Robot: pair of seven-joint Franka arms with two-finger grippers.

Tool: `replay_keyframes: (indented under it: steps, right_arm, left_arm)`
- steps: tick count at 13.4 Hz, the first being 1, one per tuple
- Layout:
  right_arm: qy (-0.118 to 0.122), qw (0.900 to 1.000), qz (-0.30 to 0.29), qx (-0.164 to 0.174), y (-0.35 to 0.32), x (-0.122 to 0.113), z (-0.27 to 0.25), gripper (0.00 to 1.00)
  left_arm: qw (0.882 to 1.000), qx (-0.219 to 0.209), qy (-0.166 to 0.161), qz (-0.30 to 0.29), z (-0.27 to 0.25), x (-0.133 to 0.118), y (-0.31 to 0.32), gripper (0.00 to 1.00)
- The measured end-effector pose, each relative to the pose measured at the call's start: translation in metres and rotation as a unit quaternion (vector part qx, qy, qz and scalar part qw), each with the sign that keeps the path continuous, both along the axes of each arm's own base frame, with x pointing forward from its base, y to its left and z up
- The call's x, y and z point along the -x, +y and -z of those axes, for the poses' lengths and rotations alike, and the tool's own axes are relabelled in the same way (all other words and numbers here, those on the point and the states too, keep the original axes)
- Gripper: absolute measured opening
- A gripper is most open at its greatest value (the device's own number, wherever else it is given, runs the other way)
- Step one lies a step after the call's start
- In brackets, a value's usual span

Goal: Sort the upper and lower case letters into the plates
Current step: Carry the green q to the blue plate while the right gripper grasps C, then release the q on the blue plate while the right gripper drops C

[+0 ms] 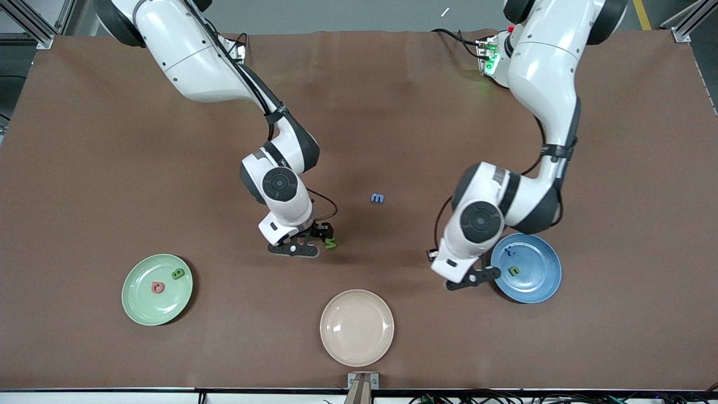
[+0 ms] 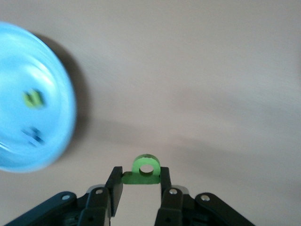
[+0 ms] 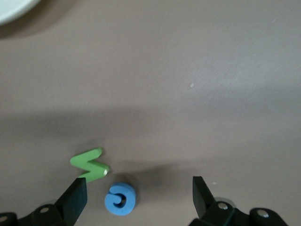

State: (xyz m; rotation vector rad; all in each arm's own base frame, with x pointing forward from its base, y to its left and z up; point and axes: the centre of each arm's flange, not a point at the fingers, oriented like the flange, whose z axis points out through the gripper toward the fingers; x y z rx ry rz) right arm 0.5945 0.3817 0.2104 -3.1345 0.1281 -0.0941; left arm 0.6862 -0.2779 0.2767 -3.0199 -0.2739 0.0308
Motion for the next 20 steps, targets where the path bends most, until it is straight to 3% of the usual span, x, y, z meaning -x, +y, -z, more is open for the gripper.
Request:
replay_keyframes:
  steps: [3, 7, 9, 10, 11, 14, 20]
  right_arm:
    - [0.009, 1.000, 0.003, 0.004, 0.010, 0.012, 0.014, 0.98]
    - [0.011, 1.000, 0.004, 0.002, 0.018, 0.020, 0.028, 0.93]
    - [0.010, 1.000, 0.004, 0.001, 0.019, 0.020, 0.030, 0.78]
    - [0.010, 1.000, 0.004, 0.001, 0.019, 0.020, 0.030, 0.78]
    - [0.010, 1.000, 0.004, 0.001, 0.019, 0.020, 0.030, 0.71]
    - [0.009, 1.000, 0.004, 0.001, 0.019, 0.019, 0.029, 0.34]
    - [0.005, 1.000, 0.011, 0.007, 0.009, 0.011, 0.027, 0.34]
  left_arm:
    - [0.998, -0.035, 0.007, 0.046, 0.010, -0.012, 0.045, 0.36]
    - [0.996, -0.040, 0.041, 0.074, 0.031, -0.021, 0.114, 0.36]
    - [0.995, -0.041, 0.060, 0.066, 0.045, -0.018, 0.141, 0.36]
    - [0.995, -0.042, 0.068, 0.062, 0.052, -0.015, 0.149, 0.36]
    - [0.994, -0.042, 0.075, 0.060, 0.058, -0.012, 0.154, 0.36]
    - [0.994, -0.043, 0.085, 0.056, 0.069, -0.006, 0.162, 0.36]
    - [0.994, -0.038, 0.083, 0.052, 0.071, -0.006, 0.173, 0.36]
